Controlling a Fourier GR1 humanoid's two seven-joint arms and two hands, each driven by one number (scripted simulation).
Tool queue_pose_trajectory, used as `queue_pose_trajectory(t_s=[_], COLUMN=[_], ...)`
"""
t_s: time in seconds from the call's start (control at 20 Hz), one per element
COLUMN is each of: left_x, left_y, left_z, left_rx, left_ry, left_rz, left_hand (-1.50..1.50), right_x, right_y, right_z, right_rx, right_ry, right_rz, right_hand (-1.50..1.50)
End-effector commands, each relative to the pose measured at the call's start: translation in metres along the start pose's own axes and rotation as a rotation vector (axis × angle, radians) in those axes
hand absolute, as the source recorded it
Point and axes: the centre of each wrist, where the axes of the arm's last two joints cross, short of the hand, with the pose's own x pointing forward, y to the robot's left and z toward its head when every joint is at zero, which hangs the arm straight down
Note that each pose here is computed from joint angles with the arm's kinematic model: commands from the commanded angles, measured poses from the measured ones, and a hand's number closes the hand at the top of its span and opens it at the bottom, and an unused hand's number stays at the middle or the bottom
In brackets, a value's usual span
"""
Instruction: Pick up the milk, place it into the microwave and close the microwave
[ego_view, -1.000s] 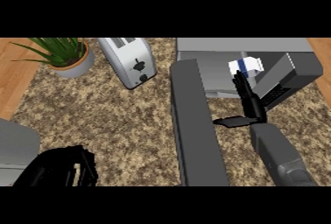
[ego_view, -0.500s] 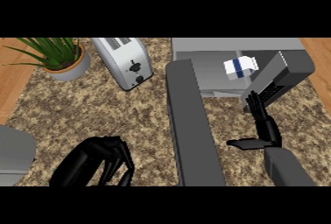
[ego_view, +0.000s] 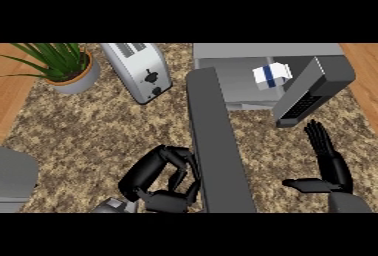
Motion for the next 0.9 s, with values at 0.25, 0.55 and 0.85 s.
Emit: queue_pose_trajectory(t_s=[0.25,0.55,0.85], left_x=[-0.056,-0.086,-0.101], left_y=[-0.045,-0.053,-0.066], left_z=[-0.041,-0.042,-0.04], left_rx=[-0.018,0.06,0.091], left_ry=[0.085,0.004,0.016], left_rz=[-0.113,-0.146,-0.112], left_hand=[1.5,1.5,1.5], right_x=[0.039,0.056,0.094], right_y=[-0.031,-0.018,-0.045], right_z=[0.017,0.011,0.0], right_rx=[0.138,0.174,0.235], right_ry=[-0.112,-0.18,-0.217], right_rz=[0.002,-0.105,-0.122], right_hand=[-1.5,-1.5,-1.5])
